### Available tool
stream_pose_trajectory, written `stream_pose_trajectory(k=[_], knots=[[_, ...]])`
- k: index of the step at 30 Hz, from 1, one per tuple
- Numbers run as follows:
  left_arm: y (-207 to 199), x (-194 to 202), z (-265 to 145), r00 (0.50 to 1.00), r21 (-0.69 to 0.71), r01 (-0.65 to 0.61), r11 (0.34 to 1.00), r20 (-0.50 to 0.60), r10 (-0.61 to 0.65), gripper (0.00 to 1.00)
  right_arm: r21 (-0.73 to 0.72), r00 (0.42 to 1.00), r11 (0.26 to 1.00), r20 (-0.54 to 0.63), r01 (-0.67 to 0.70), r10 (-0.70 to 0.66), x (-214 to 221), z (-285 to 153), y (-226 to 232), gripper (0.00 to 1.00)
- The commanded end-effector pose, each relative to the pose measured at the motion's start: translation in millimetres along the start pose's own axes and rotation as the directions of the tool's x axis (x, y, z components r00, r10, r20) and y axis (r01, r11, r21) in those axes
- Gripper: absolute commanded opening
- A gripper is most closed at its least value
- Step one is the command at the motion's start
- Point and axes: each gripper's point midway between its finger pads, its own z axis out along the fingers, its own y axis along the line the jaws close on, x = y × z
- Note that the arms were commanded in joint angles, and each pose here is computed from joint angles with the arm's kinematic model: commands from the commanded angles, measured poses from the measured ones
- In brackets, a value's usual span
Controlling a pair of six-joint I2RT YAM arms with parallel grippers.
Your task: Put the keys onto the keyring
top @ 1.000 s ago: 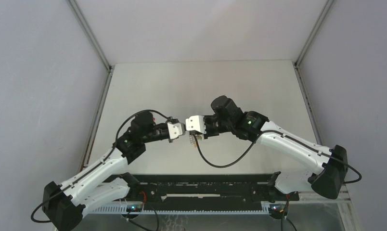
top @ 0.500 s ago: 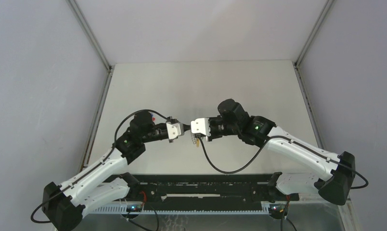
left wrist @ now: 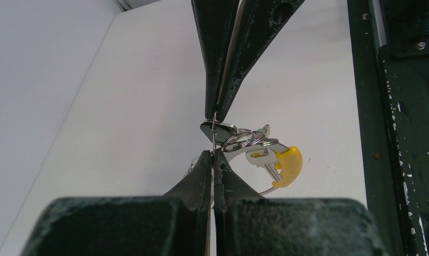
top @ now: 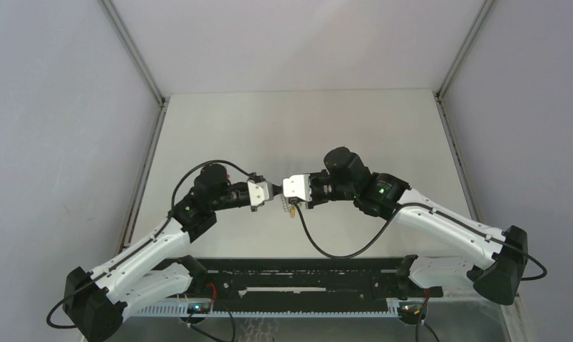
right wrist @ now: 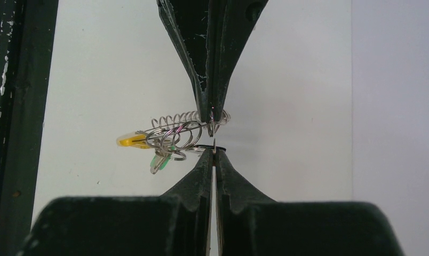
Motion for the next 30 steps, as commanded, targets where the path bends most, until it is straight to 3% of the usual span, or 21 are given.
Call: stream_pose_trajectory(k=[1, 30], knots=[[9.9, -22.5, 0.5, 0.997, -0.023, -0.038, 0.999, 0.073, 0.039, 0.00, 0.038, 0.999, 0.999, 0.043, 0.020, -0.021, -14.4, -2.7, -7.5, 0.00], [9.6, -22.6, 1.1, 0.997, -0.018, -0.028, 0.999, 0.077, 0.029, 0.00, 0.038, 0.999, 0.998, 0.028, 0.044, -0.045, -12.3, -1.2, -7.6, 0.00]])
